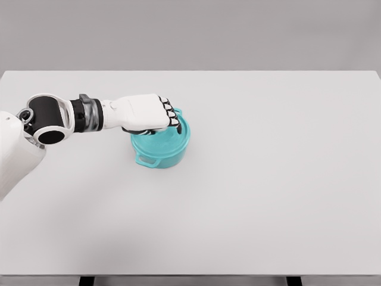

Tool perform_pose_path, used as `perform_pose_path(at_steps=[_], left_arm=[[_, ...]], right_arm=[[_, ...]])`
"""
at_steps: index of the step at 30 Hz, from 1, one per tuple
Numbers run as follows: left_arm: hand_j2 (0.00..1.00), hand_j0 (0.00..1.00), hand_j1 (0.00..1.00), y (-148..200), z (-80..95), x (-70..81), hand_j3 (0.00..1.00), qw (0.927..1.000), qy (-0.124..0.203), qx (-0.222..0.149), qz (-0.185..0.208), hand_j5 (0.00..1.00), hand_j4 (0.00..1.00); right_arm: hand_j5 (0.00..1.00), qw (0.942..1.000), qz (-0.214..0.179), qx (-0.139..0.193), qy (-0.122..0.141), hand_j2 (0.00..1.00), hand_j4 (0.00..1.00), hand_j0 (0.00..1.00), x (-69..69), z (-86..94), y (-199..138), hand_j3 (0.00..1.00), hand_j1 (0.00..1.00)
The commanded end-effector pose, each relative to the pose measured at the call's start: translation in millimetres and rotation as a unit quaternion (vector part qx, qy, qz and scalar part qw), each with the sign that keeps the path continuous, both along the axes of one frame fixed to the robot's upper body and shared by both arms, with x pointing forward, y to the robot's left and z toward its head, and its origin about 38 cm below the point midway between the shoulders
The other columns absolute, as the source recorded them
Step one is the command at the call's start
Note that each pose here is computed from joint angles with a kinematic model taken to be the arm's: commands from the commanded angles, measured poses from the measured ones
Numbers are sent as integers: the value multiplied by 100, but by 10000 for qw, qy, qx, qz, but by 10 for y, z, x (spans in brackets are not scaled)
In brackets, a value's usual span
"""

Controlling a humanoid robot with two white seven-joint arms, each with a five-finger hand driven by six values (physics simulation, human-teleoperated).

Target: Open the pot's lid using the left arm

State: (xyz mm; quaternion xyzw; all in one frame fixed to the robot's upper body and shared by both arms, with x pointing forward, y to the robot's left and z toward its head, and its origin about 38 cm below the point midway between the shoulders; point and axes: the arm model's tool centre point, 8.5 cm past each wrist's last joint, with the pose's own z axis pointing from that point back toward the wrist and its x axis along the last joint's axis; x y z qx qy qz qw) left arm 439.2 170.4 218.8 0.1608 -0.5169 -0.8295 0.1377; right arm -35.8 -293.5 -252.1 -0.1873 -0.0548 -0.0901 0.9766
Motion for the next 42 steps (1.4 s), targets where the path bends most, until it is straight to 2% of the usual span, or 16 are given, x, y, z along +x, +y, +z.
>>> perform_pose_path(at_steps=[1, 23, 33, 36, 38, 40, 42], left_arm=[[64, 64, 64, 5, 3, 3, 64, 10000, 11, -21, 16, 64, 64], [55, 55, 55, 40, 34, 5, 55, 10000, 10, -53, 34, 55, 55], [55, 55, 55, 245, 172, 10, 55, 9997, 65, -182, 128, 55, 55], [55, 55, 55, 308, 227, 10, 55, 9996, 61, -220, 158, 55, 55], [55, 55, 55, 469, 344, 24, 55, 9991, 27, -322, 289, 55, 55], [56, 56, 56, 747, 537, 46, 56, 9976, -127, -392, 555, 56, 56], [56, 56, 56, 950, 636, 35, 56, 9965, -150, -396, 719, 56, 56]], right_arm=[[100, 10000, -5, -2, -5, 100, 100, 100, 2, 0, -1, 100, 100], [100, 10000, -4, -2, -5, 100, 100, 100, 2, 0, -1, 100, 100], [100, 10000, -4, -2, -5, 100, 100, 100, 2, 0, -1, 100, 100], [100, 10000, -4, -2, -5, 100, 100, 100, 2, 0, -1, 100, 100], [100, 10000, -5, -2, -5, 100, 100, 100, 2, 0, -1, 100, 100], [100, 10000, -12, -2, -5, 100, 100, 100, 2, 0, -1, 100, 100], [100, 10000, -4, -2, -5, 100, 100, 100, 2, 0, -1, 100, 100]])
